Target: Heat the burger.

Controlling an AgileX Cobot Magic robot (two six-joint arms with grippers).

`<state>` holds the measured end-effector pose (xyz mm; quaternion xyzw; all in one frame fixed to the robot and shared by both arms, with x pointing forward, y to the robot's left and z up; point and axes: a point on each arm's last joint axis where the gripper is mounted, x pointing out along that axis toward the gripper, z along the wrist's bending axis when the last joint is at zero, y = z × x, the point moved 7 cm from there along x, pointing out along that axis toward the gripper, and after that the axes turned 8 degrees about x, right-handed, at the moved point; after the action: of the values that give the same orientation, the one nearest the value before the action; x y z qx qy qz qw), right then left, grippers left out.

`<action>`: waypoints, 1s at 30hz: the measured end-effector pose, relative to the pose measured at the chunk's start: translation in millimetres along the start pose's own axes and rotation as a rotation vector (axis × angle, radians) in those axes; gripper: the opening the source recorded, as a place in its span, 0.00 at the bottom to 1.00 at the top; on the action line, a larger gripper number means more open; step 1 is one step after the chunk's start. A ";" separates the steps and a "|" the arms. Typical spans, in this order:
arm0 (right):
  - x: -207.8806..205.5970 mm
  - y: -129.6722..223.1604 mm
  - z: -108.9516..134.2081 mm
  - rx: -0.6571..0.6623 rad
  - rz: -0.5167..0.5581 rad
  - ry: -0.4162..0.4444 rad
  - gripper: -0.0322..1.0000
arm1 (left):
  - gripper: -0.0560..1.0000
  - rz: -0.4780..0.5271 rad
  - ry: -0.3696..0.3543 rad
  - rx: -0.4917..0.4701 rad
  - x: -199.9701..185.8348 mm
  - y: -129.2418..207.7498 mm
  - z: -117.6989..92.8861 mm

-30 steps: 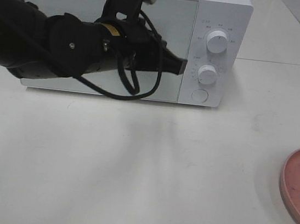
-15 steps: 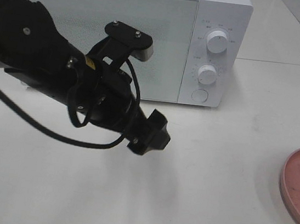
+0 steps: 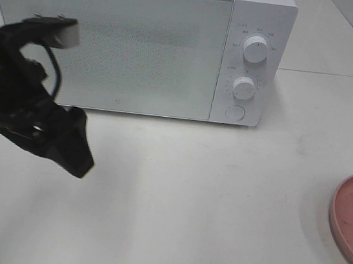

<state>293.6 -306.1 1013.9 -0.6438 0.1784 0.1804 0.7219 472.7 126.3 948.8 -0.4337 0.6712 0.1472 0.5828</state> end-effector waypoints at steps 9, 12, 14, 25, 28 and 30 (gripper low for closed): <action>0.0 0.0 0.0 0.000 0.000 0.000 0.77 | 0.99 -0.056 -0.134 -0.249 -82.5 47.4 55.0; 0.0 0.0 0.0 0.000 0.000 0.000 0.77 | 0.99 -0.072 -0.232 -0.344 -108.8 70.1 69.5; 0.0 0.0 0.0 0.000 0.000 0.000 0.77 | 0.99 -0.112 -0.289 -0.409 -124.5 80.3 74.5; 0.0 0.0 0.0 0.000 0.000 0.000 0.77 | 0.99 -0.349 -0.446 -0.368 -179.3 102.5 35.4; 0.0 0.0 0.0 0.000 0.000 0.000 0.77 | 0.99 -0.394 -0.473 -0.354 -179.0 112.1 26.7; 0.0 0.0 0.0 0.000 0.000 0.000 0.77 | 0.99 -0.418 -0.490 -0.350 -167.7 125.1 22.3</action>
<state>293.6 -306.1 1013.9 -0.6438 0.1784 0.1804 0.7219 383.7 283.5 1056.7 -0.6065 0.3733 0.2374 0.6606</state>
